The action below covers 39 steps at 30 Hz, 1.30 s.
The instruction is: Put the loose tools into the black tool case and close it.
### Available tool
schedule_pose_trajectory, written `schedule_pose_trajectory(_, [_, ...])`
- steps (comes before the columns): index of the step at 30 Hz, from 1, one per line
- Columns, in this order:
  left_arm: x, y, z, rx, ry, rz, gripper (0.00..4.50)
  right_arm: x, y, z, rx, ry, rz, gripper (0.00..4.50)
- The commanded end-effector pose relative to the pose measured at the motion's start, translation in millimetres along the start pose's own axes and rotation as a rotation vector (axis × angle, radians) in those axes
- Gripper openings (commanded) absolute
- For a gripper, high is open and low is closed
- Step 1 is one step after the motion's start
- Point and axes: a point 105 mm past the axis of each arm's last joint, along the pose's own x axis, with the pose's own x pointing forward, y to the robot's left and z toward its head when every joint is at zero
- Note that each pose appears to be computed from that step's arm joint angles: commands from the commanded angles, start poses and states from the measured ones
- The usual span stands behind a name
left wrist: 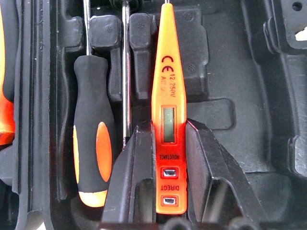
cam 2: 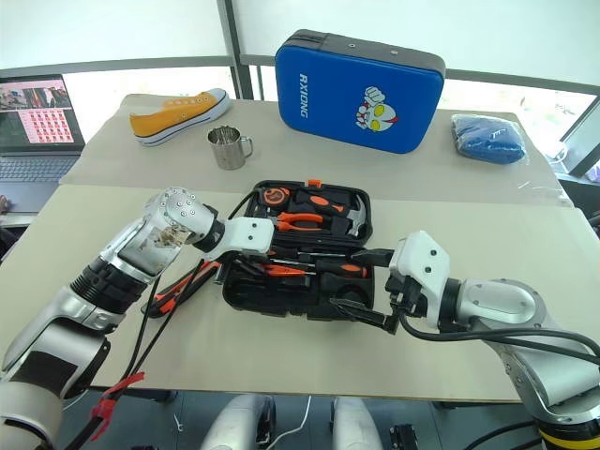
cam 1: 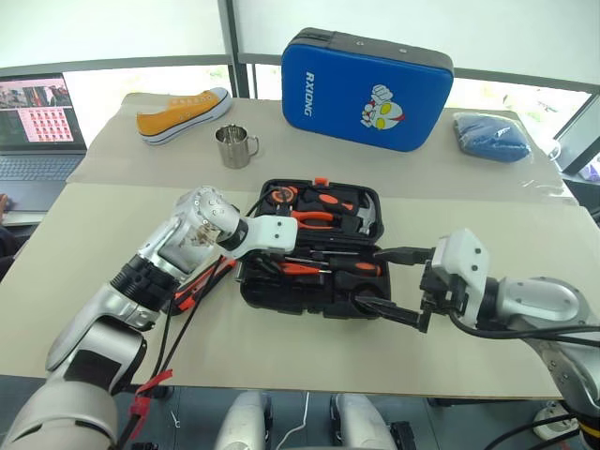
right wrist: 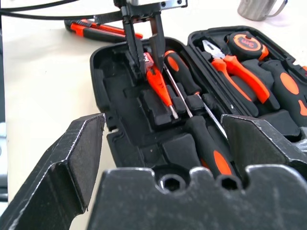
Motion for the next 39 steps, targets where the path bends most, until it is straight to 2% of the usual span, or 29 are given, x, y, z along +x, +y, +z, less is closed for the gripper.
schedule_pose_trajectory(1, [-5.7,-3.4,-1.3,0.005,0.025,-0.025,2.38,-1.0,-2.0,12.0,-0.014,-0.041,-0.012,4.50])
schedule_pose_trajectory(5, [-14.8,-0.7,5.1,-0.018,-0.014,-0.013,3.83,0.0,-3.6,14.6,-0.007,-0.056,-0.013,4.50])
schedule_pose_trajectory(11, [-34.9,1.6,22.6,-0.092,-0.137,-0.009,3.83,0.2,-3.6,13.5,0.001,-0.052,-0.010,4.50])
schedule_pose_trajectory(14, [-43.5,4.1,28.4,-0.101,-0.231,0.012,3.13,-0.1,-2.4,11.9,0.004,-0.046,-0.008,4.50])
schedule_pose_trajectory(17, [-42.3,4.8,27.3,-0.095,-0.320,0.044,2.07,-0.4,-1.5,11.8,0.009,-0.045,-0.007,4.50])
schedule_pose_trajectory(23, [-26.4,2.1,17.1,-0.097,-0.397,0.066,0.04,-1.0,-1.7,12.4,0.014,-0.043,-0.009,4.50])
schedule_pose_trajectory(25, [-21.0,-0.3,16.5,-0.099,-0.418,0.053,0.04,-1.1,-1.9,12.2,0.016,-0.042,-0.010,4.50])
schedule_pose_trajectory(29, [-5.2,1.7,1.2,-0.103,-0.350,0.081,0.04,-0.9,-0.9,12.5,0.021,-0.041,-0.011,4.50])
schedule_pose_trajectory(39, [0.8,1.2,-11.2,-0.086,-0.303,0.075,0.04,-1.8,1.6,11.8,0.035,-0.040,-0.007,4.50])
